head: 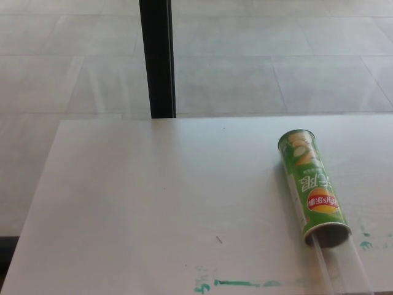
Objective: Use the right hand as a fist to push the chips tray inside its container kept in the middle of the desk
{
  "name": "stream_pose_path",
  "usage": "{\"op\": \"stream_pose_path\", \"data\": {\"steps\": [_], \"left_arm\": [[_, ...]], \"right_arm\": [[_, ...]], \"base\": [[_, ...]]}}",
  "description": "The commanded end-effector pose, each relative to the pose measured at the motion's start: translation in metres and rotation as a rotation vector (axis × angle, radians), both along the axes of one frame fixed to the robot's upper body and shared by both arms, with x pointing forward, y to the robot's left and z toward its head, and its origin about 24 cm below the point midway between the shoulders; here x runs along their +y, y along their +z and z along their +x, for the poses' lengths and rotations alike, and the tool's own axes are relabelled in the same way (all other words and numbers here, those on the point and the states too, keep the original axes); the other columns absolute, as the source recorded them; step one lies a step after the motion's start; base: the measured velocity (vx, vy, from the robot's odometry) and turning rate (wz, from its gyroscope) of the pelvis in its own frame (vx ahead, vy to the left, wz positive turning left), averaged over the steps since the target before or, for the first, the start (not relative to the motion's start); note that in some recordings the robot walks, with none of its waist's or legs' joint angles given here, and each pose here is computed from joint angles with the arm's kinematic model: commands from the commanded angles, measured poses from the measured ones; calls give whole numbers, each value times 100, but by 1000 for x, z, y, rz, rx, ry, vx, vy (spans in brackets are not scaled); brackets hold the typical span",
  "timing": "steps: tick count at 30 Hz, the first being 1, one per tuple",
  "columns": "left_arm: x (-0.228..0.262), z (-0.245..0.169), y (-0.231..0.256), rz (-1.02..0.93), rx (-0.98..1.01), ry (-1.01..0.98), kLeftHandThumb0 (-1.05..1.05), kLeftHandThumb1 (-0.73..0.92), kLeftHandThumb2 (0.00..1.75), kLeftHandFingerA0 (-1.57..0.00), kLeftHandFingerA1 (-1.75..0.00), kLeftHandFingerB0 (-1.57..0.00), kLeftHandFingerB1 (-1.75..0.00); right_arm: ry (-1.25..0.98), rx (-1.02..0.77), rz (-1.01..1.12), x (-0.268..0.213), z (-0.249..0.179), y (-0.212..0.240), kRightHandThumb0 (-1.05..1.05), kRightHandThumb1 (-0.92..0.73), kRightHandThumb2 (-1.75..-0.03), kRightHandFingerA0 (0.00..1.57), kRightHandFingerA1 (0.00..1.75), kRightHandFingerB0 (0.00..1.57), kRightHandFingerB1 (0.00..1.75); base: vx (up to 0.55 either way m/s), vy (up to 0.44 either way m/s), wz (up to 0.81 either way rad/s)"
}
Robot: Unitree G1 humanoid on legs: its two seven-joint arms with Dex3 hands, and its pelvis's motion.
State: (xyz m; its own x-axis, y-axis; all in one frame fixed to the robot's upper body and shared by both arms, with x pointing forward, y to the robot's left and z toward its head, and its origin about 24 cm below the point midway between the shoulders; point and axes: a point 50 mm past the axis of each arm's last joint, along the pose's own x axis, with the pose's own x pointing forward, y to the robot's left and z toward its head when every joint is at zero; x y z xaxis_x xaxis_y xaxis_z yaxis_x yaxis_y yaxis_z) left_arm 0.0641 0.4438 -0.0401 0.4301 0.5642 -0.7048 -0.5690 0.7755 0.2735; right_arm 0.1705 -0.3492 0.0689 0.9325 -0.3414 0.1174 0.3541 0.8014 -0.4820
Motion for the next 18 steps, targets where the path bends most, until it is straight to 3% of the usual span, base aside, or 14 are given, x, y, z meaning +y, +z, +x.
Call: {"op": "stream_pose_path", "data": {"steps": [1, 18], "left_arm": [[6, -3, 7, 2, -6, 12, -22, 63, 138, -43, -85, -26, -74], [9, -4, 9, 8, -10, 26, -22, 65, 139, -46, -87, -30, -77]], "right_arm": [[480, -88, 71, 97, -13, 41, -53, -75, -63, 72, 58, 44, 39], [813, 9, -66, 134, -40, 45, -51, -76, -63, 71, 60, 44, 38]], "base": [[0, 0, 0], [0, 0, 0]]}}
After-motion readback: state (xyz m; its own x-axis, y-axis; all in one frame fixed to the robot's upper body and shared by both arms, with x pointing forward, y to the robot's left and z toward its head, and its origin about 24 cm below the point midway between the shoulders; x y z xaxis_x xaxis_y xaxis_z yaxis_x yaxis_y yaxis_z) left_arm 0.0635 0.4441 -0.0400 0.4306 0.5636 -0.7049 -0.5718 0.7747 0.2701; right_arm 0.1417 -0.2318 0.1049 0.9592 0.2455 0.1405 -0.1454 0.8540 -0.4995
